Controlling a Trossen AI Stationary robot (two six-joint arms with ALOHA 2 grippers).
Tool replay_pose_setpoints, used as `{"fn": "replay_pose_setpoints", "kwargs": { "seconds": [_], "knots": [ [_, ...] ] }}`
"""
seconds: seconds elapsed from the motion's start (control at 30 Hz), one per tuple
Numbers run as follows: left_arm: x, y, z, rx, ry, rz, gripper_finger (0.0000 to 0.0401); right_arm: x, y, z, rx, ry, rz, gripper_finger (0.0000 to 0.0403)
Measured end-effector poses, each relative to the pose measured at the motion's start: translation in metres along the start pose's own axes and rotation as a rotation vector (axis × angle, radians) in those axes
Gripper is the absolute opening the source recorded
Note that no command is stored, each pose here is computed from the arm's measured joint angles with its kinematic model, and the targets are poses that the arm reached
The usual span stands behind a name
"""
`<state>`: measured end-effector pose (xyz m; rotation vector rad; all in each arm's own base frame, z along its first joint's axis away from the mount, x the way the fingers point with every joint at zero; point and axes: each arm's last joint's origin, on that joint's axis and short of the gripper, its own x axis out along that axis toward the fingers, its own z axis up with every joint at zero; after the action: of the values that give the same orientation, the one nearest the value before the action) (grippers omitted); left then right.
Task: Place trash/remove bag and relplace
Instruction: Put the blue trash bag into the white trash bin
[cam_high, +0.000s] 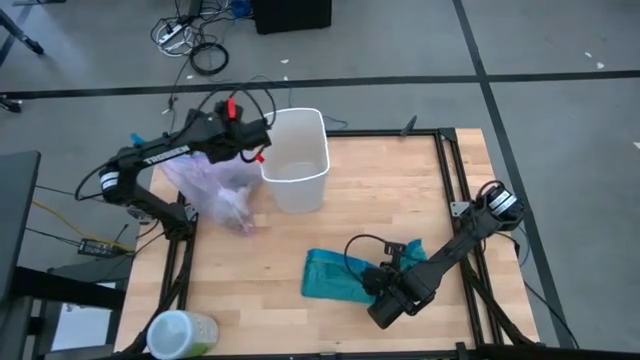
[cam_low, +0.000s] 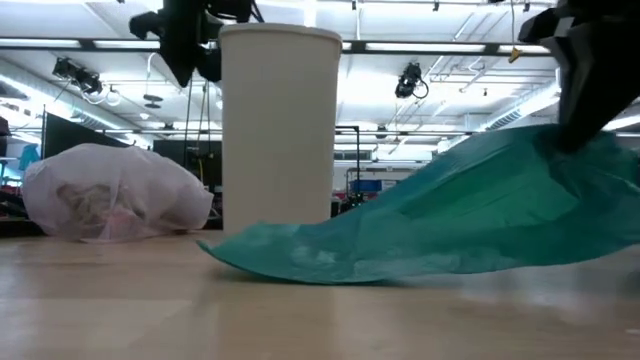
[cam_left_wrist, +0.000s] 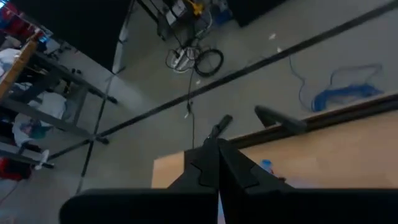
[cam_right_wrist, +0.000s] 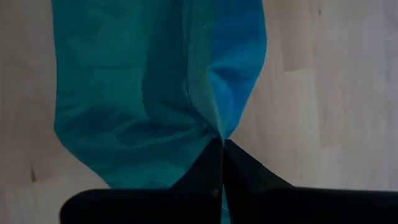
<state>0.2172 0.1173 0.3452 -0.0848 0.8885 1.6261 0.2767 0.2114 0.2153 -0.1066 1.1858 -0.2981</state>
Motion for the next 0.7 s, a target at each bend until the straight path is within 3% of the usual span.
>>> {"fn": "replay_pose_setpoints", "kwargs": {
  "seconds": [0.2, 0.5, 0.7],
  "knots": [
    [0.003, -0.038, 0.003, -0.058, 0.047, -0.166, 0.0003, -0.005, 0.005, -0.011, 0.023, 0.019, -0.010, 0.0000],
    [-0.011, -0.084, 0.018, -0.202, -0.028, -0.470, 0.0003, -0.009, 0.009, -0.016, 0.045, 0.011, -0.013, 0.0000],
    [-0.009, -0.087, 0.010, -0.149, 0.024, -0.438, 0.0003, -0.010, 0.012, -0.016, 0.062, -0.002, -0.004, 0.0000]
  ]
}}
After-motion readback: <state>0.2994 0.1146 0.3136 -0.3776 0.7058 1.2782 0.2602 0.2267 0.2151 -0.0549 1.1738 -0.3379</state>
